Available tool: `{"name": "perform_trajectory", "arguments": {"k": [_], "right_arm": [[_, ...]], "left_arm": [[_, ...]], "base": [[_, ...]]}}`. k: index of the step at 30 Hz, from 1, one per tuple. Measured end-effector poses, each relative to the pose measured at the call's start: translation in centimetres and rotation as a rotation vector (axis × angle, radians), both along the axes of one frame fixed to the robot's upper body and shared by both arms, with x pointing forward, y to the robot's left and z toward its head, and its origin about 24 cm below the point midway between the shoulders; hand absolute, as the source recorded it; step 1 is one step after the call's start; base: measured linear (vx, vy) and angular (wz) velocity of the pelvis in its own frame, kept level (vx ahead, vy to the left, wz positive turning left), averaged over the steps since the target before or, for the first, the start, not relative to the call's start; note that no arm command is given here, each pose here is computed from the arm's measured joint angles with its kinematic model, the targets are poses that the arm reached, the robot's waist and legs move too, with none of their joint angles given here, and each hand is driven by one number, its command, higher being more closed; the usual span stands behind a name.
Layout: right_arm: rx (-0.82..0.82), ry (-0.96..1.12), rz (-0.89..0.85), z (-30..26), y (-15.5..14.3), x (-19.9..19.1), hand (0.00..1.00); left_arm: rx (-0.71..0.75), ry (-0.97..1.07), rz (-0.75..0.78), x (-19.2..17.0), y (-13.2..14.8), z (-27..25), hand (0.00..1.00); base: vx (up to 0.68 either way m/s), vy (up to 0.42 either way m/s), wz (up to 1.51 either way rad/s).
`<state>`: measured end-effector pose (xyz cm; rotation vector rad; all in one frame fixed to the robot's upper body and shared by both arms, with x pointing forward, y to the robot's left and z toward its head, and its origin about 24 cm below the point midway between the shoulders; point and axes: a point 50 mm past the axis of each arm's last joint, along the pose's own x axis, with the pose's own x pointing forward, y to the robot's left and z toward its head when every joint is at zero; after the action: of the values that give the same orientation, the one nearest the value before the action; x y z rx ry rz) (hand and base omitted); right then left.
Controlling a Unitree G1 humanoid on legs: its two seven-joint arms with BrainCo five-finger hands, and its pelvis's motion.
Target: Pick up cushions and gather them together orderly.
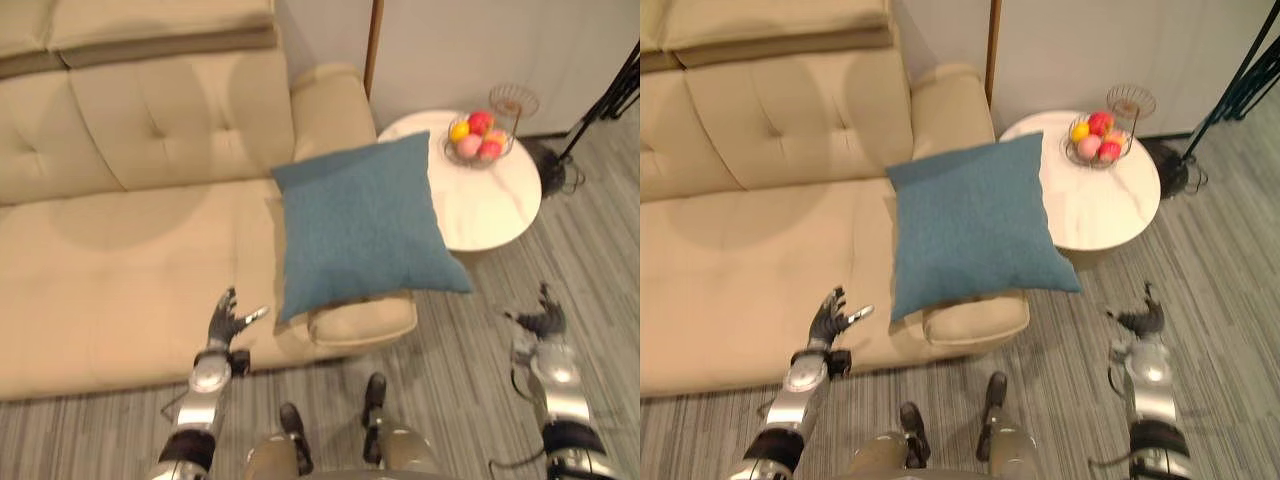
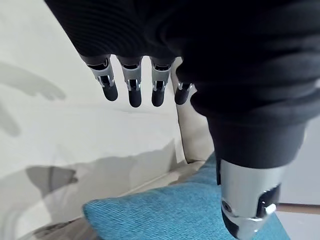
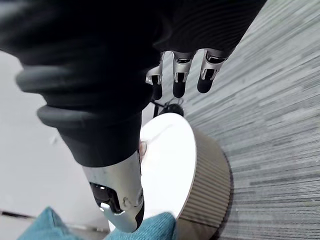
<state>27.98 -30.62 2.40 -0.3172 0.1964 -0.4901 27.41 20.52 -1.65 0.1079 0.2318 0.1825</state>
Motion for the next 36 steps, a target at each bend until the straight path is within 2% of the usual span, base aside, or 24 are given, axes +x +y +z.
{"name": "perform_trajectory", "arguments": {"k": [5, 9, 10, 13, 16, 23, 28, 29, 36], "right_arm": [[-0.058, -0.174, 0.175, 7.0, 4.6, 7.1, 0.00], [-0.121, -0.265, 0.233, 11.6, 6.4, 9.7, 0.00], [-0.140, -0.296, 0.250, 13.0, 7.2, 10.2, 1.00], [-0.165, -0.358, 0.317, 15.8, 9.7, 11.6, 1.00], [-0.160, -0.392, 0.343, 17.2, 10.9, 12.0, 1.00], [-0.099, -0.440, 0.451, 17.1, 12.7, 11.3, 1.00], [0.014, -0.455, 0.516, 13.2, 13.3, 7.9, 1.00], [0.064, -0.442, 0.526, 11.3, 13.6, 6.4, 1.00], [0.209, -0.430, 0.588, 7.7, 15.3, 1.9, 1.00]], "left_arm": [[-0.029, -0.164, -0.046, 5.7, -2.5, 5.4, 0.00], [-0.033, -0.258, -0.071, 8.6, -3.8, 9.2, 0.00], [-0.036, -0.284, -0.078, 9.5, -4.2, 10.4, 1.00], [-0.079, -0.317, -0.080, 11.4, -5.2, 13.1, 1.00], [-0.124, -0.351, -0.083, 12.1, -5.6, 14.8, 1.00], [-0.105, -0.453, -0.051, 12.1, -4.0, 17.6, 1.00], [-0.137, -0.551, -0.077, 9.4, -4.0, 16.9, 1.00], [-0.165, -0.534, -0.084, 7.8, -4.2, 15.1, 1.00], [-0.269, -0.367, -0.020, 1.4, -4.2, 7.7, 1.00]], "base": [[-0.04, 0.009, 0.10], [-0.05, 0.033, 0.10], [-0.06, 0.026, 0.09], [-0.07, 0.020, 0.01], [-0.06, 0.008, -0.09], [-0.02, -0.043, -0.09], [0.08, -0.026, 0.00], [0.10, 0.026, 0.06], [0.05, 0.034, 0.11]]}}
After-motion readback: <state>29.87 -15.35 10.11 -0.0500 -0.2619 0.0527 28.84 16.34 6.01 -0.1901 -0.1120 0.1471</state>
